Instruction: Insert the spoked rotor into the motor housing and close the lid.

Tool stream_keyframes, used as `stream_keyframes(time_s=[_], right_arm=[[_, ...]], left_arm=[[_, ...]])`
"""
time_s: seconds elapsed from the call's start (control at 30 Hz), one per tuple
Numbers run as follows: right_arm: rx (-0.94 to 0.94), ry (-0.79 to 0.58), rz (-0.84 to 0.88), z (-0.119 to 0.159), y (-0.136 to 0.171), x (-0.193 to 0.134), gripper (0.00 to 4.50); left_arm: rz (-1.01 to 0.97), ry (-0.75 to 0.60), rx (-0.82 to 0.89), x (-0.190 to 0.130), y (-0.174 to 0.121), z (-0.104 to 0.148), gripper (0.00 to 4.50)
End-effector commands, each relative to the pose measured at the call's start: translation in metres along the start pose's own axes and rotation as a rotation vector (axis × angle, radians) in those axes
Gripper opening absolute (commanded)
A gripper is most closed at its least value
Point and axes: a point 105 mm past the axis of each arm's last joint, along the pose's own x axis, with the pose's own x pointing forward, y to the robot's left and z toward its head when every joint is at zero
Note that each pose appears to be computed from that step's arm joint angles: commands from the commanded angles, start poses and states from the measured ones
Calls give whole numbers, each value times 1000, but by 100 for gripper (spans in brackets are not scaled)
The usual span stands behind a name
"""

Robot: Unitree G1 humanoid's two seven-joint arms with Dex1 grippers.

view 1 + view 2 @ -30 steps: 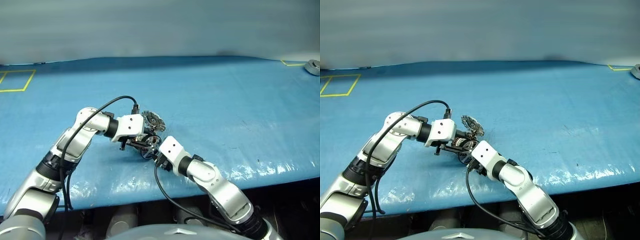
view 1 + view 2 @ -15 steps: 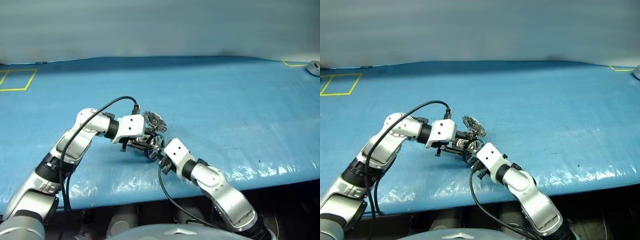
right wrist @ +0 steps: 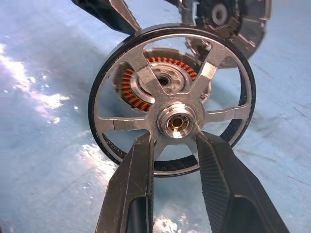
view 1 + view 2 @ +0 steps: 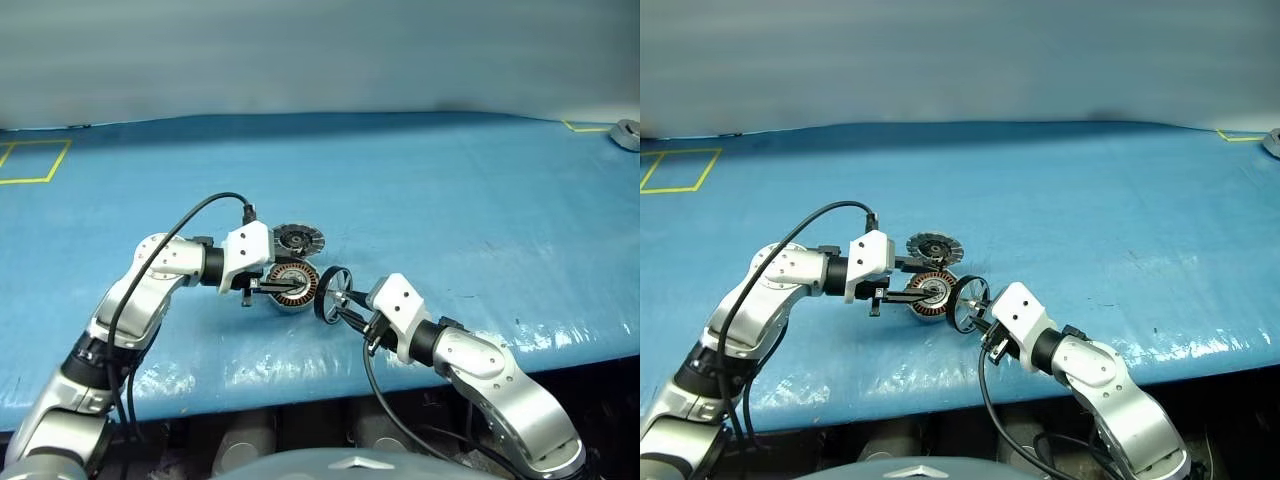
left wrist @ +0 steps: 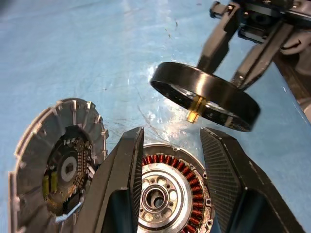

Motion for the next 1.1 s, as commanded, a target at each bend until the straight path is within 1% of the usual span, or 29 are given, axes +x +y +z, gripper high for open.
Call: stream_keyframes(time_s=[0.03,0.17,0.23,0.3,0.37,0.5,0.6,0.8,1.1], right_arm=[[-48,-90,39,25,7,3,94],[-74,-119,70,33,11,14,94],[-80,-127,82,36,11,18,94],[-93,-127,91,37,11,22,94],[-118,-112,101,37,8,26,94],[-183,-49,105,33,-1,34,94],[-218,0,94,31,-9,38,94],[-233,48,110,32,-13,43,94],[-269,137,108,22,-21,47,94]], left_arm=[[73,-94,-28,-10,-9,4,190],[195,-175,-147,-18,-23,-13,190],[265,-184,-180,-22,-25,-22,190],[351,-243,-178,-28,-25,-25,190],[406,-282,-221,-33,-30,-33,190],[435,-249,-259,-30,-46,-54,190],[478,-268,-268,-29,-47,-59,190],[506,-243,-260,-28,-48,-75,190],[533,-272,-248,-25,-44,-83,190]])
